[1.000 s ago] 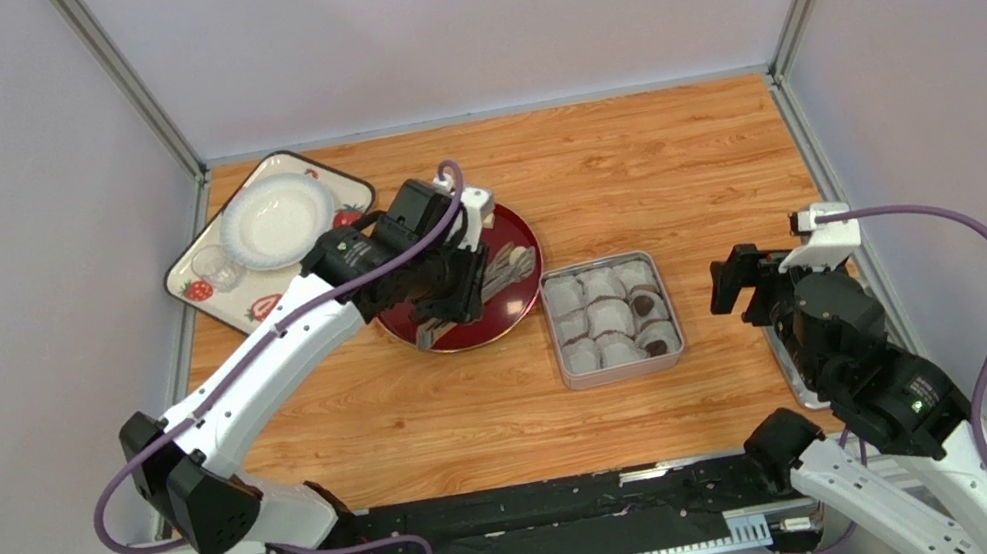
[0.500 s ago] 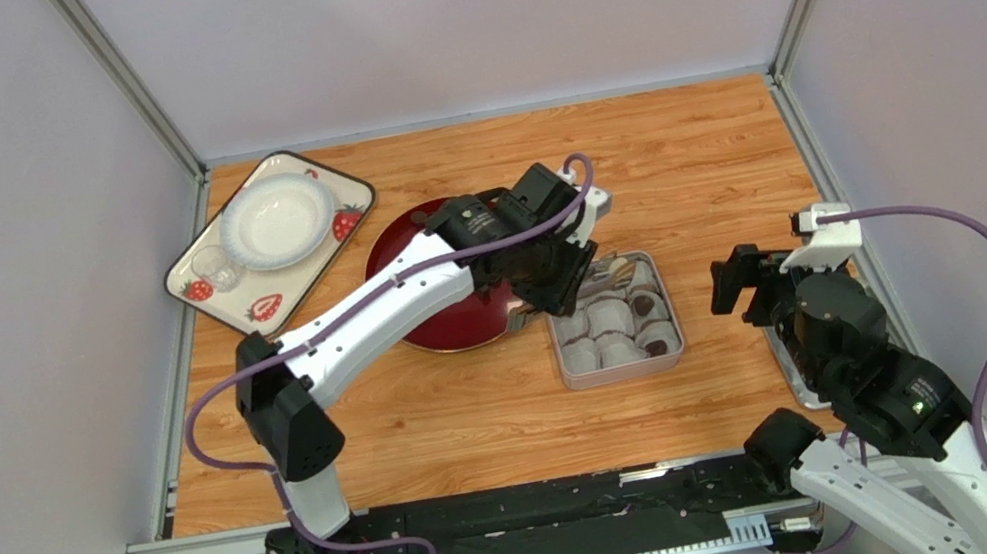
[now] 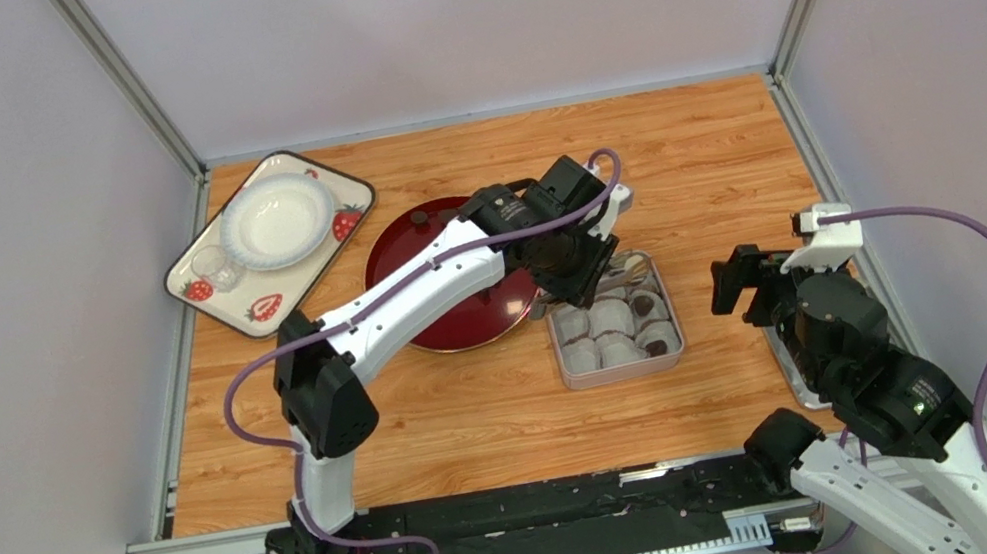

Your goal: Pack the chocolate

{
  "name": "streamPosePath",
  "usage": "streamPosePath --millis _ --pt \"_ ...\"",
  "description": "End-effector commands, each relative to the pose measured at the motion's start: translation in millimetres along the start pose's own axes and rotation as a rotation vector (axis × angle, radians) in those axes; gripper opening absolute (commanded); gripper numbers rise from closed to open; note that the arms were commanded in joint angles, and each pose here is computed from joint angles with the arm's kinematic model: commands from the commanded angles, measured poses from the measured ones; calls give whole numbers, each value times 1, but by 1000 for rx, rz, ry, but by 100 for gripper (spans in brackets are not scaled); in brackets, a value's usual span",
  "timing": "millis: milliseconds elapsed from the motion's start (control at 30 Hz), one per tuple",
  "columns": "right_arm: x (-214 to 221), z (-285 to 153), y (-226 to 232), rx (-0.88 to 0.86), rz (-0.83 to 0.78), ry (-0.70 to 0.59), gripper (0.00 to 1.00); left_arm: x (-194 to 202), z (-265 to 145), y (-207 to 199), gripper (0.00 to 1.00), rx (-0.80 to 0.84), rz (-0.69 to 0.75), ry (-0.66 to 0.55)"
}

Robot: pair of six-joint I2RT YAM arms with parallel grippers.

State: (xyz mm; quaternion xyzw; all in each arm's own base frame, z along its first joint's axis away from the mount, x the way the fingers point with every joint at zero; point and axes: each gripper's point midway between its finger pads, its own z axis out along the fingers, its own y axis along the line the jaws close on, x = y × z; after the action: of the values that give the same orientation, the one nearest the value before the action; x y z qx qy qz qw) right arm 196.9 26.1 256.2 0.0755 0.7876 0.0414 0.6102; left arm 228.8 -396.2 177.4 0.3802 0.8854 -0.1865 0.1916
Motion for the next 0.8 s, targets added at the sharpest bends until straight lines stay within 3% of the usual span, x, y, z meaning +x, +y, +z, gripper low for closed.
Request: streamPosePath --millis 0,767 --pt "-8 0 3 -17 14 -36 83 -21 0 0 43 -6 36 -51" --pt "-8 0 3 -14 10 -33 83 -24 23 7 49 -41 45 -19"
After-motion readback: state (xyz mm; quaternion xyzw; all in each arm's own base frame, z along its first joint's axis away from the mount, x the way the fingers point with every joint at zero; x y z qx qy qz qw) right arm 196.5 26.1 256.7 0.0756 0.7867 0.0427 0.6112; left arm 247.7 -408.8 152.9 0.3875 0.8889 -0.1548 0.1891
